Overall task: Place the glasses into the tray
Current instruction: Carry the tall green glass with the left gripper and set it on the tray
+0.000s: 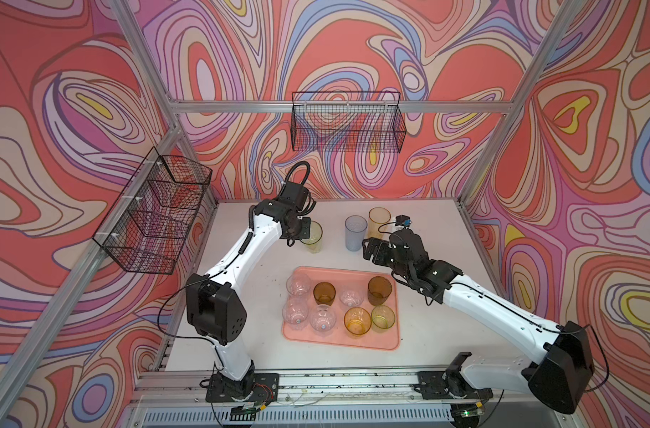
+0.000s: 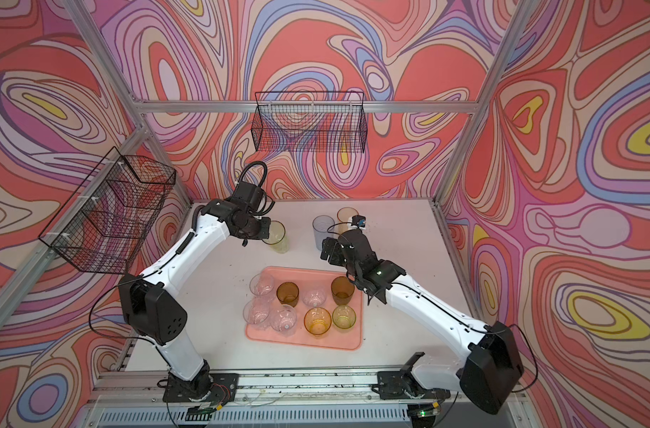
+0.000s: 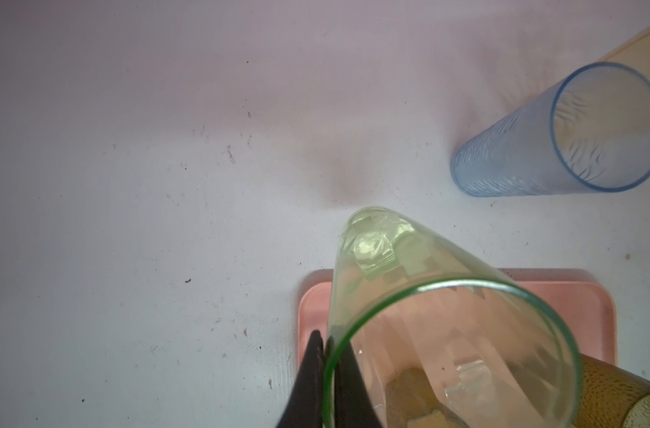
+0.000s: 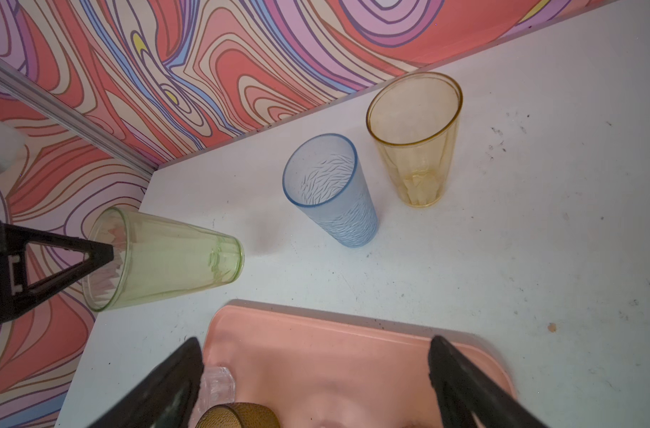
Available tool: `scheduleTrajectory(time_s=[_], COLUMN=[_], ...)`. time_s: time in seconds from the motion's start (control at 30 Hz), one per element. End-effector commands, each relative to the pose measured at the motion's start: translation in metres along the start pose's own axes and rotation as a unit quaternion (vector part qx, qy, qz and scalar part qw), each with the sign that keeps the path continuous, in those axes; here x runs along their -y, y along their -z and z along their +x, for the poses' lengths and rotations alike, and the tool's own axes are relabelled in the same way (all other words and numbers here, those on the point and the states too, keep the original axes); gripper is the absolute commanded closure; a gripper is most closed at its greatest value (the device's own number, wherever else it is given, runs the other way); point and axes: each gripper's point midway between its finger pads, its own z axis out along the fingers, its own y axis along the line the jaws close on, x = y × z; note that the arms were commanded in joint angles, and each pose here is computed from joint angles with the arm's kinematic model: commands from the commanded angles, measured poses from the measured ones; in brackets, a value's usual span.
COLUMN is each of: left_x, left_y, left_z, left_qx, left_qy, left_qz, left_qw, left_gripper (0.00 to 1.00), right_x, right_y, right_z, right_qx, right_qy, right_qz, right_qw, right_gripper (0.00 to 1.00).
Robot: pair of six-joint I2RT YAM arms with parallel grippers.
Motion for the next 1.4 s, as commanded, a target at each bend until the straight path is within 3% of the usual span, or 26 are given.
scheduleTrajectory(time_s=[0.0,0.63,1.2,1.27,1.37], left_x=[-0.004,-0.015,-0.023,-0.023,-0.023], left_y=[0.013,0.008,-0.010,-0.014,-0.016], left_z=[0.009,0.073,0.092,0.093,0.091], left_qx=[-0.006,-0.080,-0.101,-0.103,-0.101], left_qy=[0.015,0.014,0.007,0.006,0.006], left_qz=[0.007,0.006,-0.011,-0.014,-0.014], left_qw=[1.000,0.997,0.995,0.995,0.995], left_gripper=[1.00,1.00,1.00,0.85,0.76], right_x=[-0.002,0.001,0.000,0.000,0.000], right_y=[-0.005,-0.018,-0.025,-0.026,-0.025], right_z=[0.002,0.020,0.031,0.033,0.032], right_qx=[-0.008,-0.036,-0.058,-0.060,-0.061], right_qy=[0.001,-0.018,-0.037,-0.039,-0.041], right_qz=[-0.004,-0.001,-0.006,-0.005,-0.006], right_qw=[1.000,0.999,0.998,0.997,0.997], right_gripper=[0.02,0.02,0.02,0.02,0.02])
